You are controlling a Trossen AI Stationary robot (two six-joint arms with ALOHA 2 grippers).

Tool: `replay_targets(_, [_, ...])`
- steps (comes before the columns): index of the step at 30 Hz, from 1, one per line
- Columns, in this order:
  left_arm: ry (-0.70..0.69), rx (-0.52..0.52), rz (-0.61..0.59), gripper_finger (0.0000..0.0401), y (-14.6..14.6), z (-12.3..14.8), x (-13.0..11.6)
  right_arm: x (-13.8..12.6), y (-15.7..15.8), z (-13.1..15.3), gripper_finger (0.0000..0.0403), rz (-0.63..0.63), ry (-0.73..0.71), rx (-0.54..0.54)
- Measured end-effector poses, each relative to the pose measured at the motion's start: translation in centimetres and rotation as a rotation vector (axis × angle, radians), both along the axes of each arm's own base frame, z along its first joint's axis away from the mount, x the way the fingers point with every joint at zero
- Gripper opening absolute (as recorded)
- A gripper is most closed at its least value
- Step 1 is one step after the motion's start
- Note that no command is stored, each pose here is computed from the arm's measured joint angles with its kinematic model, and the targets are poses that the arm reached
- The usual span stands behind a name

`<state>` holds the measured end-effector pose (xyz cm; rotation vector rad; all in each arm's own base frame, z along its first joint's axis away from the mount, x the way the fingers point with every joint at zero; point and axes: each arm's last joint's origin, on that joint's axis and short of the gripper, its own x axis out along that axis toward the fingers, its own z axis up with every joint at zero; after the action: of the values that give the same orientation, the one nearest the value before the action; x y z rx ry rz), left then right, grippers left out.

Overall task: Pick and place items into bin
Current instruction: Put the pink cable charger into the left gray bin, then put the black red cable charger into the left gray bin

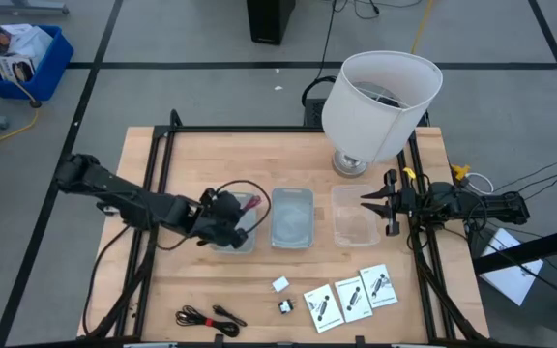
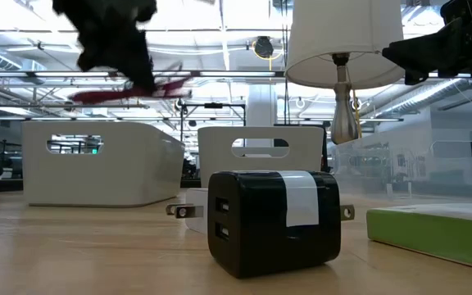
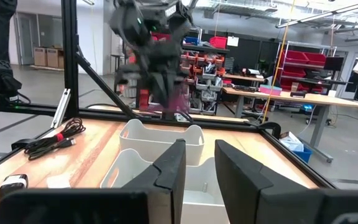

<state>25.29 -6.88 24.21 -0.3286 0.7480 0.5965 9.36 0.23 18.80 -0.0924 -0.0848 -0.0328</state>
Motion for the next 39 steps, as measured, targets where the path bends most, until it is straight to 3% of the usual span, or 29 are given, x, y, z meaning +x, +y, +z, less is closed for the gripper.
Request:
replay_targets(4, [0.028,-0.069,0.051,0.0012,0.6,-2.5,-0.7,0.0,0.0,-0.1,0.0078,0.0,0.005,-0.001])
replay_targets(10, [0.048,-0.087,0.106,0.0012,0.9,-4.5,-1.6,0.0,0.0,-0.1,0.008,0.0,0.005,-0.001])
replay_targets(21, [0.035,-0.114,0.076,0.0013,0.9,-5.7,-1.8,0.0,0.0,0.0,0.0079,0.0,0.004,0.0])
replay_targets(24, [0.039,-0.113,0.042,0.0041,0.8,-5.7,-1.7,0.0,0.0,0.0,0.0078,0.0,0.004,-0.001])
replay_targets(30, [0.054,-0.091,0.014,0.0136,0.8,-5.7,-1.7,0.0,0.0,0.0,0.008,0.0,0.004,0.0])
replay_targets(34, [0.078,-0.043,-0.083,0.0178,0.7,-5.0,-1.5,0.0,0.0,0.0,0.0078,0.0,0.004,-0.001])
replay_targets(39, [0.072,-0.097,-0.394,0.0197,-1.4,-2.1,-0.7,0.0,0.0,0.0,0.008,0.0,0.004,-0.001])
